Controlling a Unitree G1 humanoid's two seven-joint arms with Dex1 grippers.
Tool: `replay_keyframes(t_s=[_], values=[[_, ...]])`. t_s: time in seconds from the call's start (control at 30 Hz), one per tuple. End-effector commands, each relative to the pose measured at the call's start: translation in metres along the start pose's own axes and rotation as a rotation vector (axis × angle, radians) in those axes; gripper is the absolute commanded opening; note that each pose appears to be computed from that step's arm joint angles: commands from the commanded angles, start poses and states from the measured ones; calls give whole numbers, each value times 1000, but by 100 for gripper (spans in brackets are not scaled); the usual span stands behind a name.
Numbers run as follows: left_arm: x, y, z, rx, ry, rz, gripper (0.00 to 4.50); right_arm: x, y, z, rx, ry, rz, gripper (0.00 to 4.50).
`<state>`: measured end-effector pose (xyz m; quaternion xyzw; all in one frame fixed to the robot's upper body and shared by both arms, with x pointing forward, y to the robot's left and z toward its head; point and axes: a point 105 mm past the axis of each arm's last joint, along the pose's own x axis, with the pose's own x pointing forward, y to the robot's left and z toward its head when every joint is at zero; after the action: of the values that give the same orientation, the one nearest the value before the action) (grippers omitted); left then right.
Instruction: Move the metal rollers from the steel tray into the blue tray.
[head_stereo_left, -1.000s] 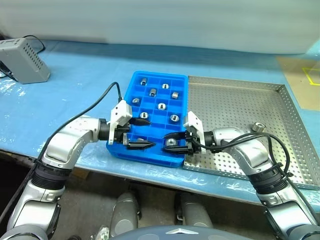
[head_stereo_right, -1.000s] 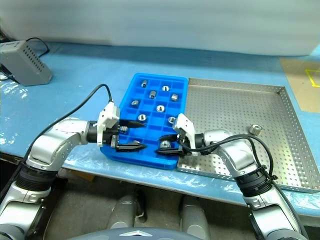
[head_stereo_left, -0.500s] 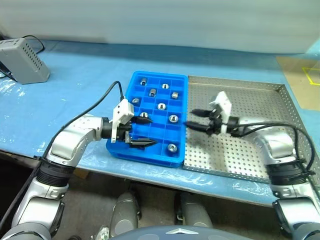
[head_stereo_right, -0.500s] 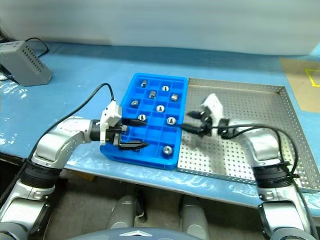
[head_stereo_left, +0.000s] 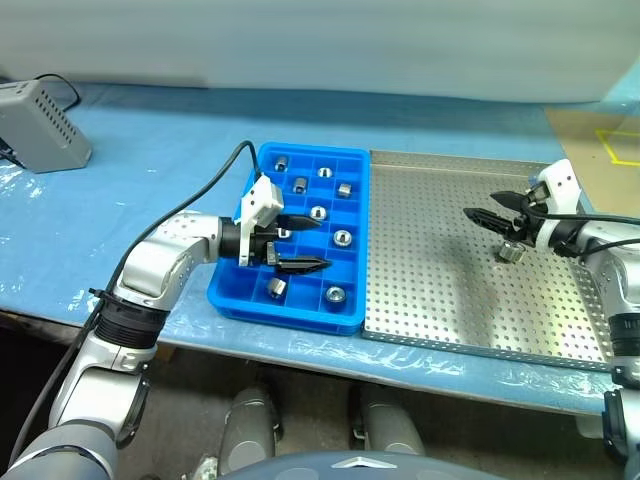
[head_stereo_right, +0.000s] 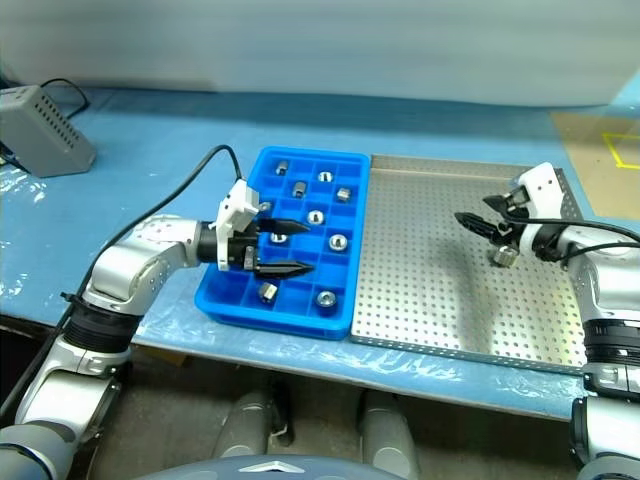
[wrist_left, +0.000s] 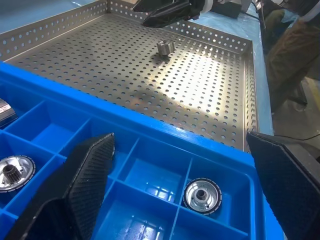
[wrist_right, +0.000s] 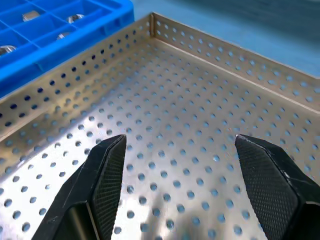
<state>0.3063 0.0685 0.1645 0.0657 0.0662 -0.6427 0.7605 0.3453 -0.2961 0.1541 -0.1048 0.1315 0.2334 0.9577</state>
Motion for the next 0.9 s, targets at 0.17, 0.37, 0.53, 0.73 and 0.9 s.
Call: replay_keyframes(t_s=[0.17, 0.37, 0.53, 0.73, 0.9], values=[[1, 0, 0, 22, -8, -11, 450, -17, -22, -21, 49, 23, -109, 358], [-4, 4, -11, 20, -3, 0, 450, -18, -33, -37, 62, 44, -197, 358], [-6, 7, -18, 19, -2, 4, 450, -13, -28, -49, 85, 64, -167, 358], [-6, 11, -25, 19, 2, 12, 450, -10, -28, -62, 99, 89, -170, 358], [-7, 12, -30, 21, 4, 18, 450, -6, -23, -68, 107, 103, -151, 358]])
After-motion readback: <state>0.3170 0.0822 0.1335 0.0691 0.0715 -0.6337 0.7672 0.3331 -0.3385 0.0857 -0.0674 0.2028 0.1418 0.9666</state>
